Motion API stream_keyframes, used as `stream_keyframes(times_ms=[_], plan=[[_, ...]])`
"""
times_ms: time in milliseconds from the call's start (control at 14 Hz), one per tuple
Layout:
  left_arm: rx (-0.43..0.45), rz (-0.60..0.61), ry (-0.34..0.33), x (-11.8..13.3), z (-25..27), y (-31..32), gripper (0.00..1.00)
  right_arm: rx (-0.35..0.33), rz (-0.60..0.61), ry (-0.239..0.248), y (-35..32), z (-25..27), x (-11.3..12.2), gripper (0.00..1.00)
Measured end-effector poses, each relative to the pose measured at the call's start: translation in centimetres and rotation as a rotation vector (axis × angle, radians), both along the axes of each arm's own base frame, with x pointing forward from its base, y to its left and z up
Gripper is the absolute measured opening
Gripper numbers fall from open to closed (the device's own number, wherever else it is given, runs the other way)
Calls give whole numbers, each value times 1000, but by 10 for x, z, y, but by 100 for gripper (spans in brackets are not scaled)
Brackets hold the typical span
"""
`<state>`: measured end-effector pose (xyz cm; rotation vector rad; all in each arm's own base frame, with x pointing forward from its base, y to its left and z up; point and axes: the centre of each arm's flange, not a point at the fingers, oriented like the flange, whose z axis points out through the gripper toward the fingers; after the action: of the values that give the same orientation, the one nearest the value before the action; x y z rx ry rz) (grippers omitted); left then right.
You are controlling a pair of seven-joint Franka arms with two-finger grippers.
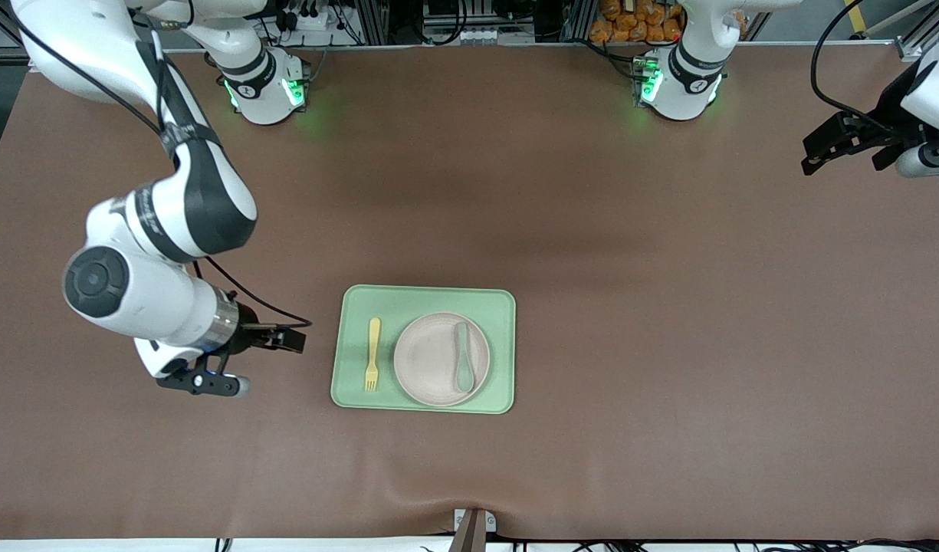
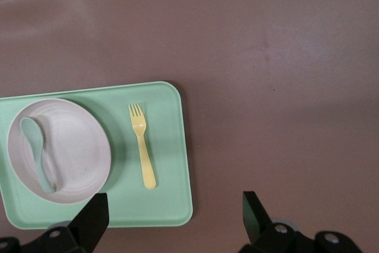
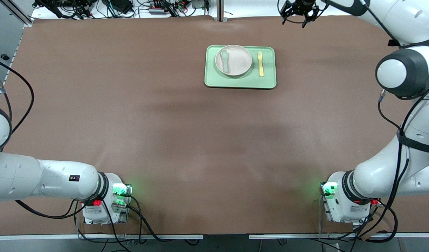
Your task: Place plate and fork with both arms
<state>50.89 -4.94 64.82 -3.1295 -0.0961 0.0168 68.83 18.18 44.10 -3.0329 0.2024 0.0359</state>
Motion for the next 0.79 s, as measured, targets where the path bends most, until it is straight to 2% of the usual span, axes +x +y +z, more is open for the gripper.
stream_keyframes(times_ms=[286, 500, 643, 786], plan=[[0, 0, 3, -1, -1, 0, 100, -51, 10, -15, -16, 102, -42, 100], [0, 0, 1, -2, -1, 0, 100, -72, 64, -66, -39, 169, -75, 100], [0, 0, 1, -2, -1, 0, 100, -77, 74, -87, -58, 191, -92, 100], [0, 0, 1, -2, -1, 0, 100, -90, 94, -86, -76, 197, -109, 100]])
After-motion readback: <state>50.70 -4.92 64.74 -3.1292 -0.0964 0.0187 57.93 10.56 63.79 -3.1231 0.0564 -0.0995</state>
